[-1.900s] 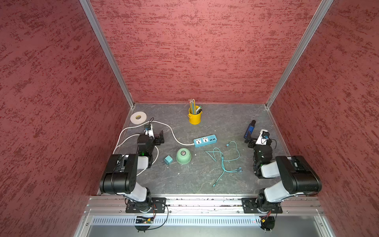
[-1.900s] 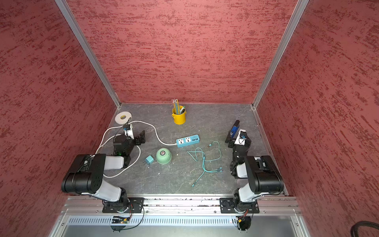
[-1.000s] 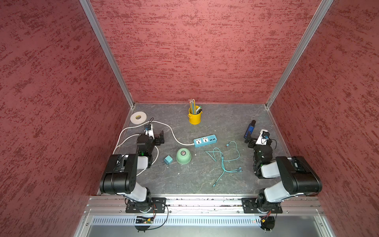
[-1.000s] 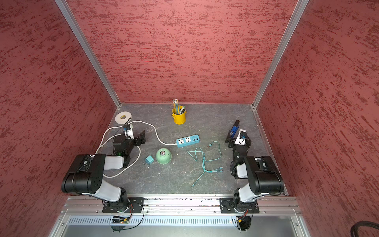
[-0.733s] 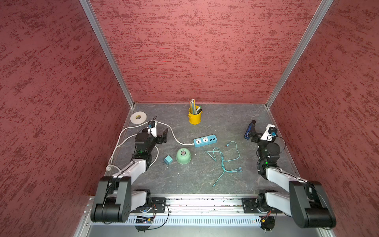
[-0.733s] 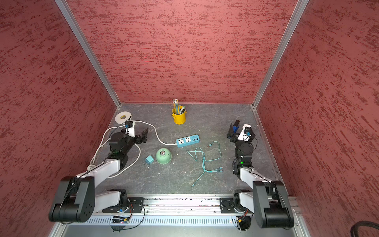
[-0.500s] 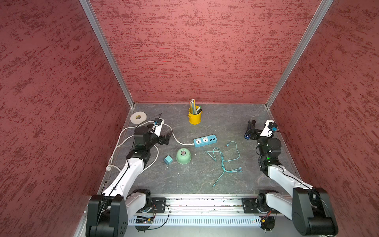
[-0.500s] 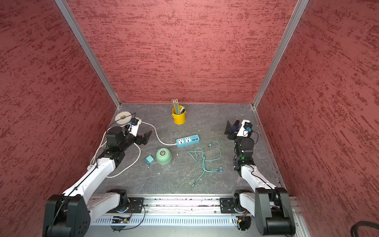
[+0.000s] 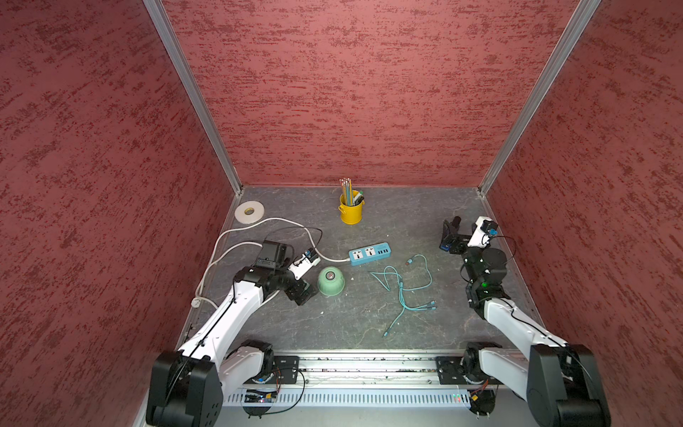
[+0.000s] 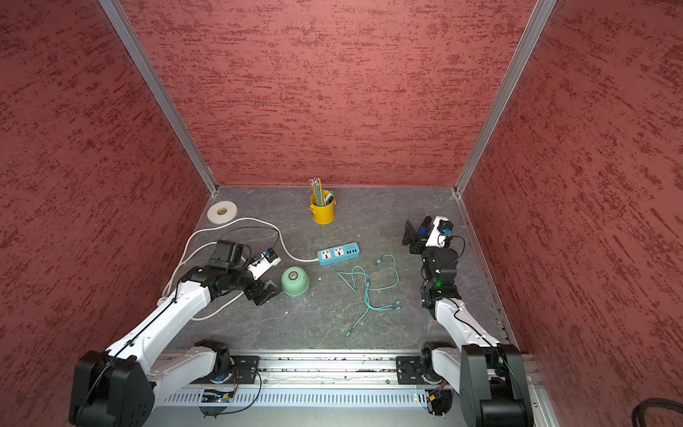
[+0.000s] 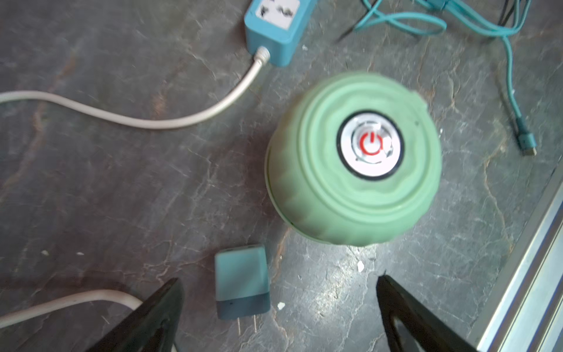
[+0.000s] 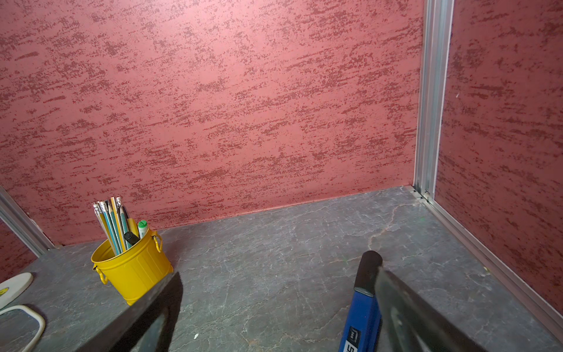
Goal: Charge the cordless meat grinders
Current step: Pick up the plug from the center of the board.
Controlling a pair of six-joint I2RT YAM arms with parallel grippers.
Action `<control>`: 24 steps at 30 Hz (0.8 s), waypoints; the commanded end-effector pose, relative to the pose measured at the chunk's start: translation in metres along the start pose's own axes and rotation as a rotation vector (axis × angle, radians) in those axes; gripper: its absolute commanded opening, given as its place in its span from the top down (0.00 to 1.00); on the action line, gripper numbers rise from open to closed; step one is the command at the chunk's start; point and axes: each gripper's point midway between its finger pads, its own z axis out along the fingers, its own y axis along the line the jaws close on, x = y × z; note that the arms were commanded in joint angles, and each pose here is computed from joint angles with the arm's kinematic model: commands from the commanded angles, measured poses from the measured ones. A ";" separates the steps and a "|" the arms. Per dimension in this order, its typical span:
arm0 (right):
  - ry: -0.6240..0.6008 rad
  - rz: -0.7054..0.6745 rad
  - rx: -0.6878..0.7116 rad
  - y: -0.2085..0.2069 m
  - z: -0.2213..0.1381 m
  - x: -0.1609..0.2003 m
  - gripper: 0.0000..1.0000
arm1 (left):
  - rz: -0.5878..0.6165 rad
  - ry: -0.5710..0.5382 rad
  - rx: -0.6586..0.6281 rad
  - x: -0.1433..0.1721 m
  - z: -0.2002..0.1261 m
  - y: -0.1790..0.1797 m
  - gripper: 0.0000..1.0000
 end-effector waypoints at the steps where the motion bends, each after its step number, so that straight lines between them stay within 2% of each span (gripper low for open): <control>1: -0.024 0.006 -0.006 0.002 -0.003 -0.007 0.00 | 0.021 0.104 -0.049 0.014 0.008 0.013 0.00; 10: -0.033 0.001 -0.005 0.002 -0.006 -0.010 0.00 | 0.003 0.179 -0.112 0.028 0.024 0.034 0.01; 24: -0.033 -0.005 -0.008 0.003 -0.007 -0.010 0.00 | -0.032 0.282 -0.081 0.045 0.044 0.041 0.26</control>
